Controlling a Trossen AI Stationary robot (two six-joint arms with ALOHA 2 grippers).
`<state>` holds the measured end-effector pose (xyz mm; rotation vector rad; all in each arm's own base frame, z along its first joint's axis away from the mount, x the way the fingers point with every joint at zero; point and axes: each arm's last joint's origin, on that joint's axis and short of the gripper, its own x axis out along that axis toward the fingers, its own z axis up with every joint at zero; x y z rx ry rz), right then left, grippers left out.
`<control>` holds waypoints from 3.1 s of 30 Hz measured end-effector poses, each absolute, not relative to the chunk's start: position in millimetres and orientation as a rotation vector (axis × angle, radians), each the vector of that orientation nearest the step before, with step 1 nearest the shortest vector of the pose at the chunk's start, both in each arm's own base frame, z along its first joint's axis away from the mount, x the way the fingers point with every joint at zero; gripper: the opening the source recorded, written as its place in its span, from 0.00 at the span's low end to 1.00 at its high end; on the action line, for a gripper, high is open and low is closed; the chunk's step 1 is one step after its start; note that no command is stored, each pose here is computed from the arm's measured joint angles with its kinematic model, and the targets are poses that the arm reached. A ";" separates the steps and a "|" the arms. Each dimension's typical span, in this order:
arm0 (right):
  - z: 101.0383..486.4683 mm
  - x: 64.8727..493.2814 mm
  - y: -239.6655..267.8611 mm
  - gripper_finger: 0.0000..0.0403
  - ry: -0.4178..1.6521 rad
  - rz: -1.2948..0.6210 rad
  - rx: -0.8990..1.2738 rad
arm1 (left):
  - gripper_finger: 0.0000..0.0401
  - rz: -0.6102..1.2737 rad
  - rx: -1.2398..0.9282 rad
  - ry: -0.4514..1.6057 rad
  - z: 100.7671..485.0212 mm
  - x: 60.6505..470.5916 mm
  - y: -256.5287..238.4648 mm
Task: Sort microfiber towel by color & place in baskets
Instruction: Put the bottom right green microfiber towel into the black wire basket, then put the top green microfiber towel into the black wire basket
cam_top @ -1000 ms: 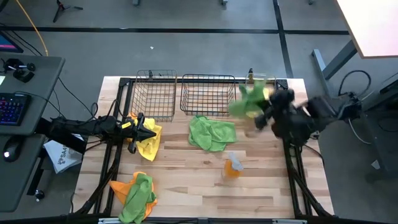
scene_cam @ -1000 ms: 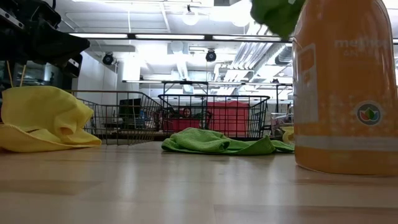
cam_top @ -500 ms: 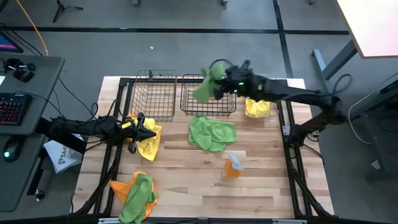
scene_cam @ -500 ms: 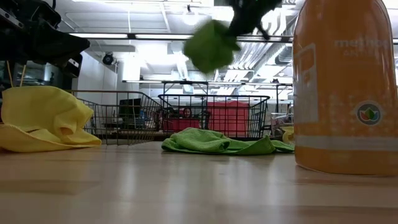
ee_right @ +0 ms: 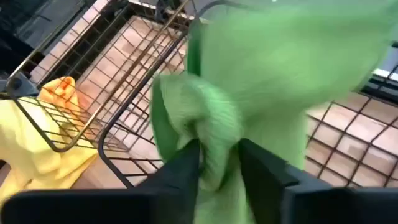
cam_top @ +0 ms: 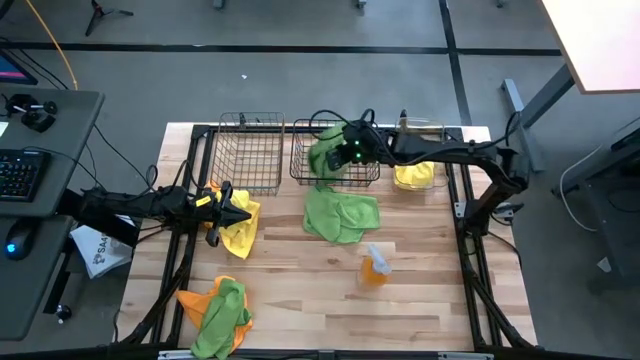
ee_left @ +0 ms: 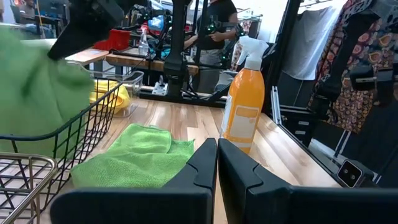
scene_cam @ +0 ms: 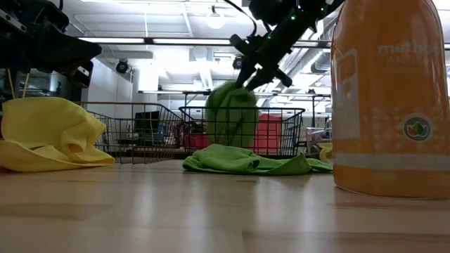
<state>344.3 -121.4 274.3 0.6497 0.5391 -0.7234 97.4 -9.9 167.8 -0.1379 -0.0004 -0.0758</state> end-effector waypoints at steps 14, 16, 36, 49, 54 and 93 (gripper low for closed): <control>339.6 298.6 -86.6 0.66 0.520 -0.378 0.749 | 0.01 -0.076 -0.139 -0.001 167.8 97.4 -9.9; 342.9 292.1 -69.9 0.66 0.583 -0.299 0.783 | 0.01 -0.077 -0.139 -0.016 169.3 97.4 -9.9; 343.3 207.4 38.7 0.66 0.993 -0.544 0.661 | 0.00 0.163 -0.393 -0.208 244.4 132.0 -6.0; 364.6 131.5 33.2 0.66 0.754 -0.610 0.667 | 0.00 0.161 -0.147 0.275 291.0 228.6 -18.6; 339.3 121.0 41.3 0.66 0.816 -0.572 0.634 | 0.08 0.192 -0.251 0.417 272.3 256.3 -22.0; 341.2 122.0 56.9 0.66 0.452 -0.555 0.641 | 0.49 0.160 0.111 1.094 126.8 400.1 20.9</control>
